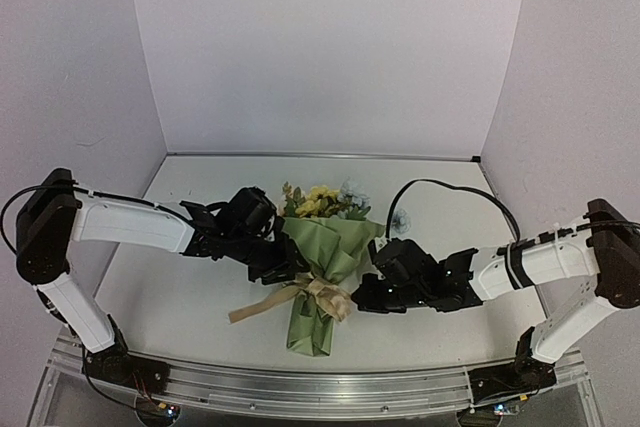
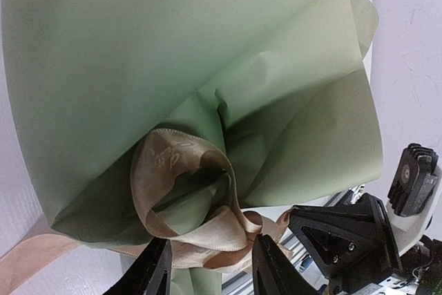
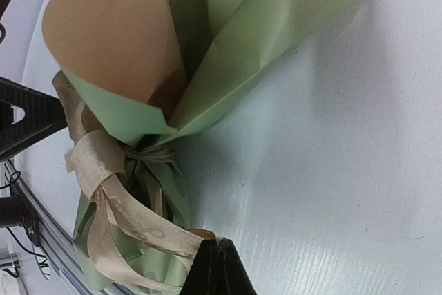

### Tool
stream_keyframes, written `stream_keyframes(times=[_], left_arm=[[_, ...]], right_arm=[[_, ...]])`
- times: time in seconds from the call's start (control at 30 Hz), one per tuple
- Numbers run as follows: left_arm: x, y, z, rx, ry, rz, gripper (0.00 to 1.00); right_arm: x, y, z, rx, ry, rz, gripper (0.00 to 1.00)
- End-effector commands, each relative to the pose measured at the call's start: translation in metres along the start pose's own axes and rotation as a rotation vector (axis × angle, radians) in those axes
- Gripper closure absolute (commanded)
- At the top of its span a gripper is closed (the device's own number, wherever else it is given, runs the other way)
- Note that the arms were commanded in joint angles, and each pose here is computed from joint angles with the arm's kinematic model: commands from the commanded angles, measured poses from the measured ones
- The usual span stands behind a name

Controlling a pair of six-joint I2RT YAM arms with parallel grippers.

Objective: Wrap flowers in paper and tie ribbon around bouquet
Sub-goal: Tie the half-tied ribbon around the folded bouquet.

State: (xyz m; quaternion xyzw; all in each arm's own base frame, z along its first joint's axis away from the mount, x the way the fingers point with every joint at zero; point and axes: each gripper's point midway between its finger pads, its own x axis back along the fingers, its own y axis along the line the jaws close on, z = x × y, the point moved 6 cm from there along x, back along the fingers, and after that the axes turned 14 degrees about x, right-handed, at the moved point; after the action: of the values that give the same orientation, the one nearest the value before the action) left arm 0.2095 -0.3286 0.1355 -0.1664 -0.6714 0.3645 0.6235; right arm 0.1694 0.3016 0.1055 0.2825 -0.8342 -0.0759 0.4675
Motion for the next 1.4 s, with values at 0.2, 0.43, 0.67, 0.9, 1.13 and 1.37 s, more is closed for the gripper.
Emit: stream_keyframes(times=[0.2, 0.43, 0.67, 0.9, 1.13, 1.37], left_arm=[[-0.013, -0.018, -0.01, -0.048, -0.03, -0.023, 0.64], [-0.011, -0.021, -0.009, -0.077, -0.051, -0.027, 0.88], [-0.002, -0.021, 0.001, -0.194, -0.067, -0.091, 1.0], [0.021, -0.005, 0.015, -0.315, -0.115, -0.14, 1.0], [0.028, 0.006, 0.022, -0.407, -0.177, -0.165, 1.0], [0.019, 0.021, 0.02, -0.413, -0.213, -0.195, 1.0]], right_arm=[[0.005, -0.001, 0.002, 0.017, -0.024, 0.017, 1.0], [0.007, -0.004, 0.003, 0.017, -0.031, 0.026, 1.0], [0.014, -0.013, 0.003, 0.03, -0.032, 0.093, 1.0], [0.022, -0.02, 0.004, 0.062, -0.013, 0.162, 1.0], [0.024, -0.013, 0.015, 0.134, 0.026, 0.214, 1.0], [0.03, -0.015, 0.011, 0.157, 0.014, 0.28, 1.0]])
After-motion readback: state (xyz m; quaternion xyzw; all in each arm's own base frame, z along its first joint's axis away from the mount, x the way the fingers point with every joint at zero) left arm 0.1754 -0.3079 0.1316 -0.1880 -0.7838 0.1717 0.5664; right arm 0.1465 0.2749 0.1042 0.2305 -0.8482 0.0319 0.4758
